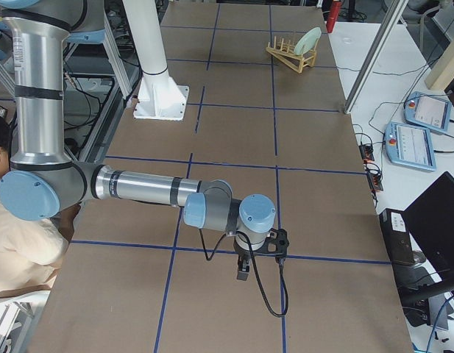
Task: Place plate on table
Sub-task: 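Move the left gripper toward the pale green plate in the wooden rack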
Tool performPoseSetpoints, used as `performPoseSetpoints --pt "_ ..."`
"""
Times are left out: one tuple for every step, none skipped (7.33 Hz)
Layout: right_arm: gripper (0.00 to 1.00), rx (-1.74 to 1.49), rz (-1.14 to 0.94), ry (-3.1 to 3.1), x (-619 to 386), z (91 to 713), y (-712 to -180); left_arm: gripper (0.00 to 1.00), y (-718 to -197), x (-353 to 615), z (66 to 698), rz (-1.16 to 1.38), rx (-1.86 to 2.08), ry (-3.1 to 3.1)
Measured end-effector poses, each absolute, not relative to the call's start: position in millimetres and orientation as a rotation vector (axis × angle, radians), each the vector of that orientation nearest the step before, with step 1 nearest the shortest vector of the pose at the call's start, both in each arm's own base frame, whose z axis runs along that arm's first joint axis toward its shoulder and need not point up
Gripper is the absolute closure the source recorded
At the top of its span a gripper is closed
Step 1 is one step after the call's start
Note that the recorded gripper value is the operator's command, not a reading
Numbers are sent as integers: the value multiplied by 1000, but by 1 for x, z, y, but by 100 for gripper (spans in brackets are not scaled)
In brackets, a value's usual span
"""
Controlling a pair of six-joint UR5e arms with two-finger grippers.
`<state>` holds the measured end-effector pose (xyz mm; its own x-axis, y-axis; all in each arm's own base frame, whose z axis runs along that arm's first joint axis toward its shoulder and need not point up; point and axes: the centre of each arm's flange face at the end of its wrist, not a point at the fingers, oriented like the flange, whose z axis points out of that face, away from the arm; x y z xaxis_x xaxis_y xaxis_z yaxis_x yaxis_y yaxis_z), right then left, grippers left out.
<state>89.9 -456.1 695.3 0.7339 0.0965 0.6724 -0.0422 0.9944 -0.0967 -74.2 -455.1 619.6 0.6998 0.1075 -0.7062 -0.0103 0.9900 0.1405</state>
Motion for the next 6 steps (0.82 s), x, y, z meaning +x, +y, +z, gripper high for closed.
performPoseSetpoints --pt "0 -77 76 -743 90 695 -456 0 -456 -74 619 67 131 794" --pt "0 -77 77 -743 90 696 -456 0 -459 -74 618 69 133 793" --pt "0 -77 77 -743 90 696 -456 0 -468 -74 614 73 143 794" --pt "0 -77 76 -743 90 695 -456 0 -481 -73 603 85 164 794" --pt "0 -77 76 -743 90 695 -456 0 -492 -71 591 99 184 803" --pt "0 -77 76 -743 90 695 -456 0 -500 -64 580 108 191 860"
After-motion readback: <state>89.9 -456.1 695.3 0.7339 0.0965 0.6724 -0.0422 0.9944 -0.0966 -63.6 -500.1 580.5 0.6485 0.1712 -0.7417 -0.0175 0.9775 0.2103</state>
